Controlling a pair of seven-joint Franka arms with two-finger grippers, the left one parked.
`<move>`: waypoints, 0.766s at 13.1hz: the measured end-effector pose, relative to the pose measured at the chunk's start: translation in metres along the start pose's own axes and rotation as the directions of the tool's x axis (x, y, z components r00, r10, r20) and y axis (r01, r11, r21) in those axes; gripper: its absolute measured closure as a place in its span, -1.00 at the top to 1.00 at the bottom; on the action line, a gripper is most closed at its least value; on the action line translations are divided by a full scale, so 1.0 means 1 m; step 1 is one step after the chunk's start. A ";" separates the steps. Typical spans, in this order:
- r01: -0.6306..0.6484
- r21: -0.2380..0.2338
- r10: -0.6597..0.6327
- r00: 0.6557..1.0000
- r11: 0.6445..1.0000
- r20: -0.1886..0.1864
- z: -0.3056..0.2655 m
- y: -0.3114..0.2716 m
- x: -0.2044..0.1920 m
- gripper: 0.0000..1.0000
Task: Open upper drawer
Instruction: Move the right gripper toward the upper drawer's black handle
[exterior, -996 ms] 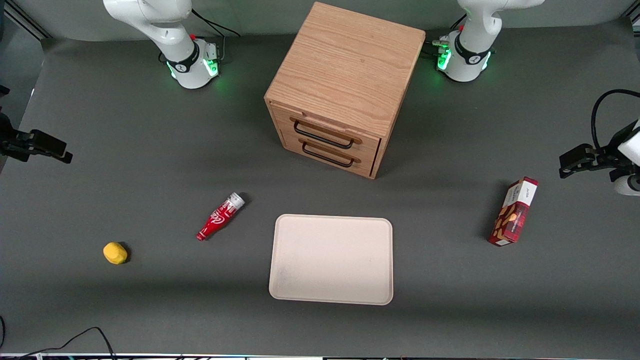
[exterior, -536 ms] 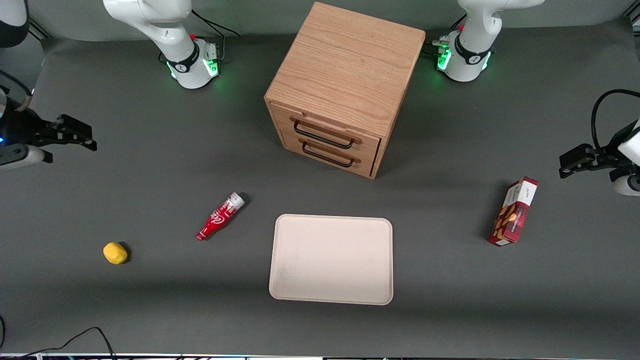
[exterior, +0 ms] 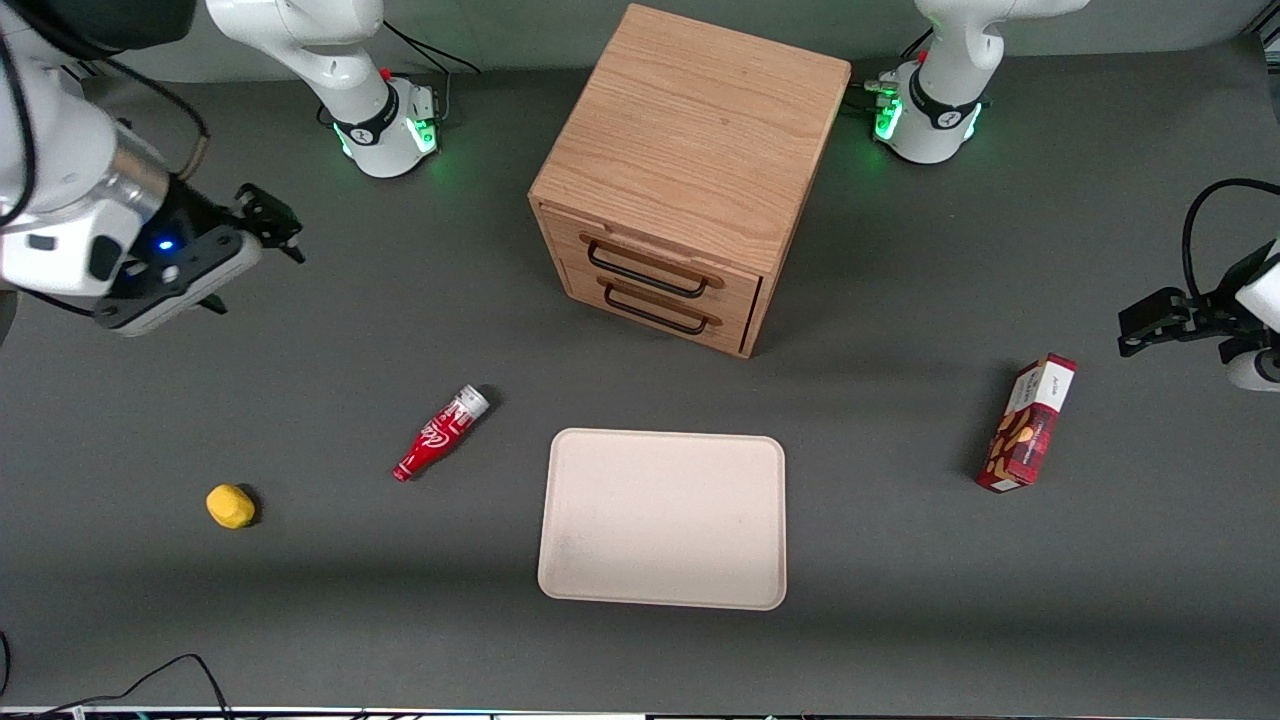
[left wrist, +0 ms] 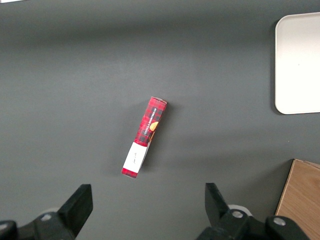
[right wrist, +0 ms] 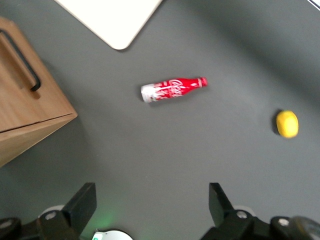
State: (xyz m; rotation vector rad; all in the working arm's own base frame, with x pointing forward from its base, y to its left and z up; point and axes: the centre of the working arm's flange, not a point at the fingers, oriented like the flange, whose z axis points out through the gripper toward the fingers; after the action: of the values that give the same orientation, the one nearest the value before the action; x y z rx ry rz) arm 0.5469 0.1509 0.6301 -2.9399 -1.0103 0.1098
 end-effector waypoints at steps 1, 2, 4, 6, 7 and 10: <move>0.046 0.002 -0.046 0.999 0.999 -0.001 0.000 -0.015 0.006 1.00; 0.095 0.004 -0.095 0.995 0.995 -0.003 0.000 -0.033 0.012 1.00; 0.184 0.005 -0.184 0.983 0.983 -0.010 0.003 -0.077 0.026 1.00; 0.255 -0.004 -0.255 0.966 0.967 -0.034 0.014 -0.115 0.041 1.00; 0.280 -0.009 -0.280 0.959 0.960 -0.048 0.021 -0.128 0.048 1.00; 0.327 -0.018 -0.327 0.941 0.945 -0.086 0.047 -0.156 0.063 1.00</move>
State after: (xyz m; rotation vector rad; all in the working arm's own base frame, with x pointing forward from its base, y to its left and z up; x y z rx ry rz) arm 0.4974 0.3133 0.5878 -2.7028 -1.4643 -0.0310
